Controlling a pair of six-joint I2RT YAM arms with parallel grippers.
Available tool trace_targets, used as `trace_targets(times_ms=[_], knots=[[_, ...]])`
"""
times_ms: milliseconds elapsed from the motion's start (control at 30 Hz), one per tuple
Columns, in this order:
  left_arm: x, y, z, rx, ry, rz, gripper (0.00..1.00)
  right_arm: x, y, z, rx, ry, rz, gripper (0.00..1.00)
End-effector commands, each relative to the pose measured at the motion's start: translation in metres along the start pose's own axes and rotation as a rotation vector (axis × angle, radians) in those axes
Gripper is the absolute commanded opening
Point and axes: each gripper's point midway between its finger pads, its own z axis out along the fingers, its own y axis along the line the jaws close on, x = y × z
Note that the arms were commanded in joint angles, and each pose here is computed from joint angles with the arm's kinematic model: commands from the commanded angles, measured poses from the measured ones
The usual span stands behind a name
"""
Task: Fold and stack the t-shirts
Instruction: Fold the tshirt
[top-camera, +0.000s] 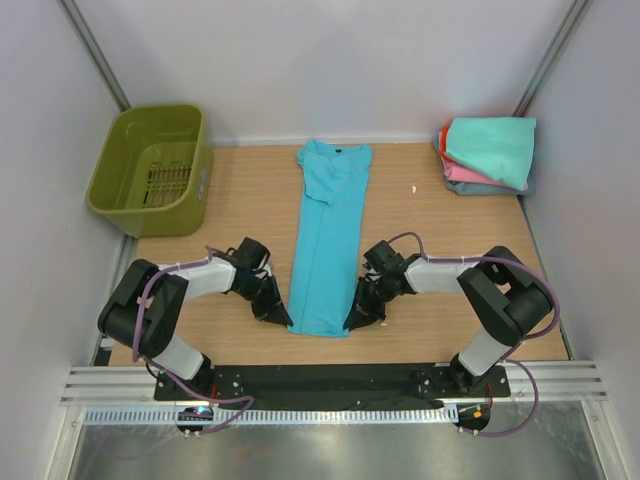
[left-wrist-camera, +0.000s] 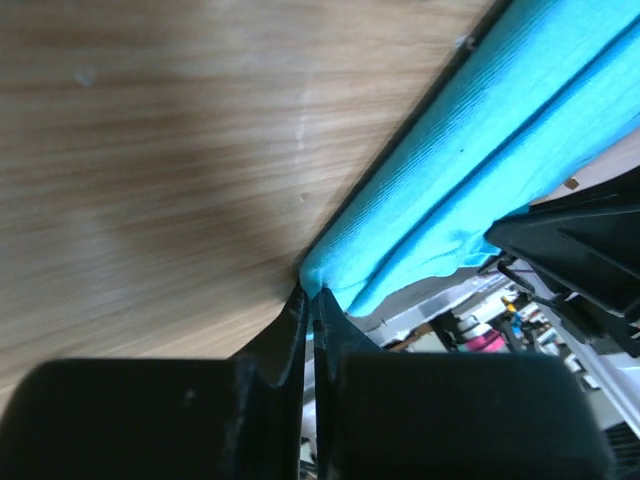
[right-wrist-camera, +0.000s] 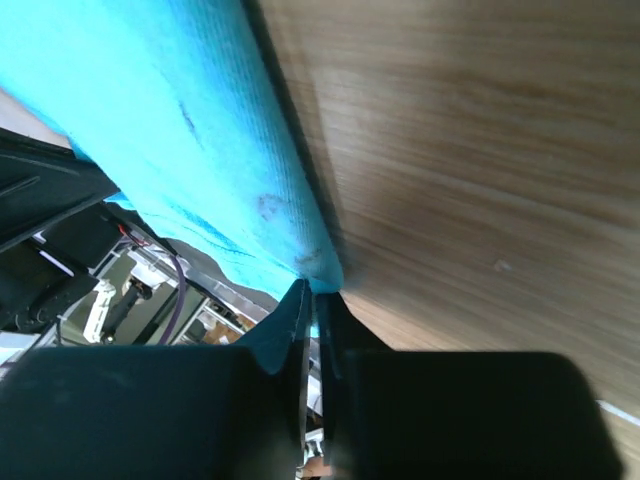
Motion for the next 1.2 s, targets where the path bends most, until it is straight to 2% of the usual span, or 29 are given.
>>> trace_targets(times_ms=[0, 33, 133, 267, 400, 567, 733, 1167], knots=[[-0.010, -0.004, 0.003, 0.006, -0.048, 0.043, 0.00, -0.009, 0.010, -0.004, -0.015, -0.048, -0.058, 0.07], [-0.010, -0.007, 0.001, 0.017, -0.055, 0.054, 0.00, -0.009, 0.010, -0.005, -0.012, -0.053, -0.061, 0.02], [-0.015, -0.021, -0.009, 0.055, -0.086, 0.098, 0.00, -0.009, 0.008, -0.016, -0.006, -0.068, -0.070, 0.02], [-0.035, -0.055, -0.035, 0.132, -0.162, 0.169, 0.00, -0.028, 0.016, -0.045, -0.017, -0.149, -0.151, 0.02], [-0.058, -0.075, -0.057, 0.161, -0.211, 0.217, 0.00, -0.062, 0.036, -0.087, -0.039, -0.258, -0.220, 0.02], [-0.092, -0.101, -0.070, 0.189, -0.272, 0.256, 0.00, -0.109, 0.045, -0.120, -0.074, -0.357, -0.211, 0.01], [-0.137, -0.139, -0.090, 0.233, -0.359, 0.322, 0.00, -0.152, 0.061, -0.131, -0.138, -0.431, -0.215, 0.01], [-0.228, -0.162, -0.087, 0.231, -0.433, 0.336, 0.00, -0.250, 0.097, -0.155, -0.217, -0.528, -0.259, 0.01]])
